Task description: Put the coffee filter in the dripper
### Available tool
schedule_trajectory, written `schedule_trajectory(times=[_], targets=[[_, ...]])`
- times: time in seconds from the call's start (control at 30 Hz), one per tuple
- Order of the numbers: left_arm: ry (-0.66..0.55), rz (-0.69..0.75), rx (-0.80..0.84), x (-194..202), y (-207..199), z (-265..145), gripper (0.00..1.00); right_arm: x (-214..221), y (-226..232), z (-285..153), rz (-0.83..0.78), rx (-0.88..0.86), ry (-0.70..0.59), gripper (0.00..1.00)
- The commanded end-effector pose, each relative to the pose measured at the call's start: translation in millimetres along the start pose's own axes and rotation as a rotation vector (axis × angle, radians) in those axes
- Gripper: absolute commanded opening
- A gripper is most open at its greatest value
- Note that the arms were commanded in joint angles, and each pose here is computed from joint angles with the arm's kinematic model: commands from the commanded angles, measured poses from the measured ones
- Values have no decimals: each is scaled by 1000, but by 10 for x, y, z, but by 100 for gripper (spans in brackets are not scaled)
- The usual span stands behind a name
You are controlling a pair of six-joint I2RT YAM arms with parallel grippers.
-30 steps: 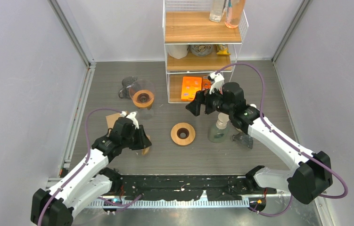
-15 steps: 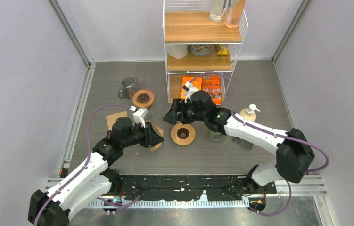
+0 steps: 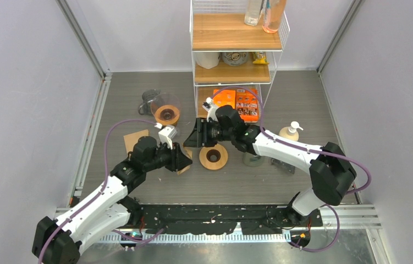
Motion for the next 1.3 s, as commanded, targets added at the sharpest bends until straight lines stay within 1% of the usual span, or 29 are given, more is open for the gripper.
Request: schedule_trajectory(times=[0.0, 0.13, 0.33, 0.4, 0.47, 0.63, 0.67, 0.73, 0.8, 0.87, 0.93, 1.0, 1.07, 1.17, 1.27], targets=[[-103, 85, 45, -329, -185, 5, 29, -161, 284, -17, -54, -106, -14, 56], [-114, 90, 59, -380, -232, 7, 29, -112, 223, 12, -61, -76, 13, 54], [-126, 93, 53, -416, -235, 10, 29, -47, 236, 47, -65, -80, 52, 48], [-133, 92, 48, -432, -231, 13, 29, -59, 250, 40, -69, -83, 48, 44], [-137, 92, 45, -444, -229, 15, 29, -66, 262, 29, -72, -85, 43, 35], [-151, 83, 28, -484, -216, 23, 29, -93, 294, 10, -76, -99, 24, 22], [-154, 80, 26, -492, -214, 25, 29, -92, 295, 10, -77, -99, 25, 15], [-155, 79, 31, -493, -222, 27, 29, -89, 286, 12, -79, -96, 25, 7], [-152, 79, 35, -491, -230, 25, 30, -89, 277, 17, -83, -93, 23, 5], [-149, 78, 34, -477, -225, 21, 33, -112, 262, 15, -89, -82, 13, 5], [-149, 77, 32, -465, -222, 6, 38, -151, 265, -12, -100, -71, -7, 5], [-148, 78, 33, -443, -216, -12, 50, -195, 270, -42, -113, -64, -29, 5], [-149, 79, 37, -421, -224, -51, 67, -247, 268, -84, -126, -54, -50, 5], [-176, 88, 43, -420, -245, -143, 98, -331, 245, -173, -139, -56, -69, 5], [-242, 117, 11, -466, -208, -278, 100, -375, 305, -328, -174, -102, -80, 5]])
Point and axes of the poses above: each gripper's point midway between its finger pads, its own z axis out along the fingers, its own y axis along the line the jaws close on, x = y × z, the point moved 2 cm from there along -z, back along the fingers, and after that the axes turned 11 degrees about -z, right-handed, at the moved point
